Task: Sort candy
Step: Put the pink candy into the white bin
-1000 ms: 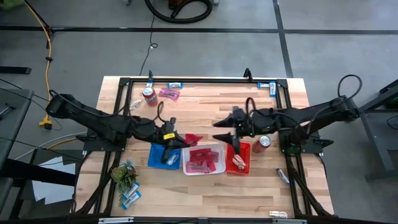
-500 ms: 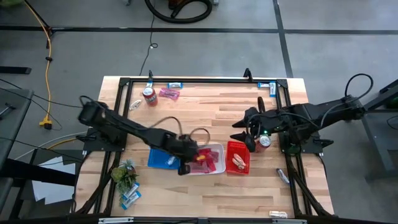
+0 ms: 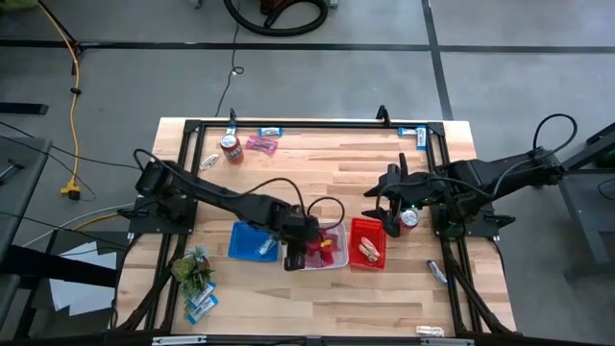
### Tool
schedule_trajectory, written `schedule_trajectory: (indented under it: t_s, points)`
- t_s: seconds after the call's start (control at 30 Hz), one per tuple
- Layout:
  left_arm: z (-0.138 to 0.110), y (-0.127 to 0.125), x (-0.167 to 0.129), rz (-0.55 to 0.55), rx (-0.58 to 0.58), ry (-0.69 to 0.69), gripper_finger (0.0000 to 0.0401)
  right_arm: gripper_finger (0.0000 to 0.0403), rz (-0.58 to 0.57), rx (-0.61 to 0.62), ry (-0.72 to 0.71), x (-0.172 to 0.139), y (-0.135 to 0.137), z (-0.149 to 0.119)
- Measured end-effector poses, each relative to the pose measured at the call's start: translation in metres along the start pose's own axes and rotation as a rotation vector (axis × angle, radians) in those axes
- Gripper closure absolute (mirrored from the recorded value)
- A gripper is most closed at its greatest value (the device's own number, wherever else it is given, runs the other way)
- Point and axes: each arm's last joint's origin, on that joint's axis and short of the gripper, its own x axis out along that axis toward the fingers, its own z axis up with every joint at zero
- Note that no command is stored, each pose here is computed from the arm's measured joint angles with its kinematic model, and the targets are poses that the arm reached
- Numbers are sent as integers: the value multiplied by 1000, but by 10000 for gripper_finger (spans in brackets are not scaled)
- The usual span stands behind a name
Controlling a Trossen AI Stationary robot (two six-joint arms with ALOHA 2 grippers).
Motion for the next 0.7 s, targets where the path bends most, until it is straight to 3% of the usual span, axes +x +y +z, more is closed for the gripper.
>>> schedule_trajectory:
  t_s: [0.07,0.17,0.33,0.53,0.7]
  points:
    - [1,9,-21,49,-6,66,195,151,0,-25,-1,0,0,0]
    - [12,34,-63,165,-15,14,156,151,-14,-50,-6,-1,-1,0]
    - [21,117,-106,259,-170,-68,127,151,-133,-63,-44,-1,-4,1]
    - [4,244,-106,391,-311,49,127,151,-282,-56,-92,-1,-12,4]
    - [-26,318,-70,384,-351,265,127,151,-337,63,-112,1,-26,8]
